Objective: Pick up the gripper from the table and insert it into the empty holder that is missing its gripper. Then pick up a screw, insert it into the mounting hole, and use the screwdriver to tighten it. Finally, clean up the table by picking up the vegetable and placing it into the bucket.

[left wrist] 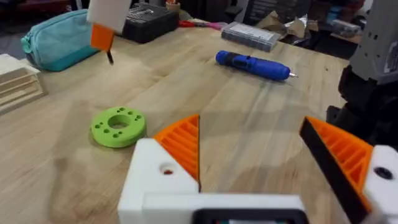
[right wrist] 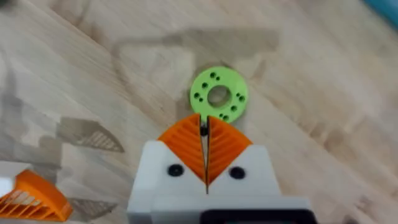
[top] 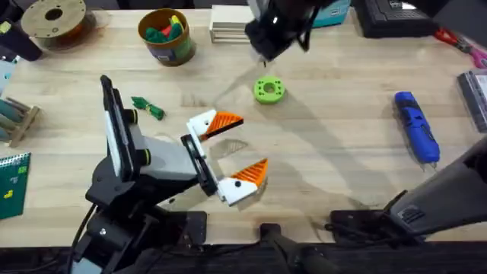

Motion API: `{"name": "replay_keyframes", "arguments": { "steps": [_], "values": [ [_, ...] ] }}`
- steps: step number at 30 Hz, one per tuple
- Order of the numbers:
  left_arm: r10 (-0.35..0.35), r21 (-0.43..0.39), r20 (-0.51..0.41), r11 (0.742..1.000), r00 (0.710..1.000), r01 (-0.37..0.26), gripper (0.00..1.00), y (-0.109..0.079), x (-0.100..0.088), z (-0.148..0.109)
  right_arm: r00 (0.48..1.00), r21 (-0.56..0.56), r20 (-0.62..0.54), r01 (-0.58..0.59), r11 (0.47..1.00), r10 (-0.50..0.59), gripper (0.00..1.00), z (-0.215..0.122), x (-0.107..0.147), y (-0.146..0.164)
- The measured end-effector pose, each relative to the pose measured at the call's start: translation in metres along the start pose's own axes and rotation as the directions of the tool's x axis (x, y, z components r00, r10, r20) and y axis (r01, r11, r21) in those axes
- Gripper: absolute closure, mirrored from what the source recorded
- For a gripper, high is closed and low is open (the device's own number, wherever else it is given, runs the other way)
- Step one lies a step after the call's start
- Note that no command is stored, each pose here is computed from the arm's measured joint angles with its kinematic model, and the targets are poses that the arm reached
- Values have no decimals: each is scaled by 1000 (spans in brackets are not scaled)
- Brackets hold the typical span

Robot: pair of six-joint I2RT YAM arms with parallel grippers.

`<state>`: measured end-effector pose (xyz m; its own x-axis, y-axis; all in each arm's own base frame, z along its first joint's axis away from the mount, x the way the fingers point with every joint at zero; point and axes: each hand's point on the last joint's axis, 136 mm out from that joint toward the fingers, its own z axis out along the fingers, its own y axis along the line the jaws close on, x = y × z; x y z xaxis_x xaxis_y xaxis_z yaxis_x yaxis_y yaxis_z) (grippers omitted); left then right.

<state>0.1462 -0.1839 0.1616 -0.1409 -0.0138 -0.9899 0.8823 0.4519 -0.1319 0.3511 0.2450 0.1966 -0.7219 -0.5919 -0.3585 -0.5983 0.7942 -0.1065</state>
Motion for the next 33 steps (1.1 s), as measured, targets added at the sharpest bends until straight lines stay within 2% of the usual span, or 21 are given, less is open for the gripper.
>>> {"name": "replay_keyframes", "arguments": {
  "steps": [5, 11, 18, 26, 33],
  "values": [
    [0, 1, 0, 1000, 1000, 0, 15, 0, 0, 0, 999, -3, 45, 23, 1000, -22, 994, -31, -13, -3],
    [0, 1, 0, 1000, 1000, 0, 15, 0, 0, 0, 996, -61, 87, 38, 997, -33, 994, -41, -22, 7],
    [0, 1, 0, 1000, 1000, 0, 15, 0, 0, 0, 990, -76, 105, 104, 992, -96, 994, -48, -22, 10],
    [0, 1, 0, 1000, 1000, 0, 15, 0, 0, 0, 971, -56, 160, 190, 980, -179, 994, -87, -11, 6],
    [0, 1, 0, 1000, 1000, 0, 14, 0, 0, 0, 935, -15, 254, 258, 966, -246, 995, -121, -2, 3]
  ]
}}
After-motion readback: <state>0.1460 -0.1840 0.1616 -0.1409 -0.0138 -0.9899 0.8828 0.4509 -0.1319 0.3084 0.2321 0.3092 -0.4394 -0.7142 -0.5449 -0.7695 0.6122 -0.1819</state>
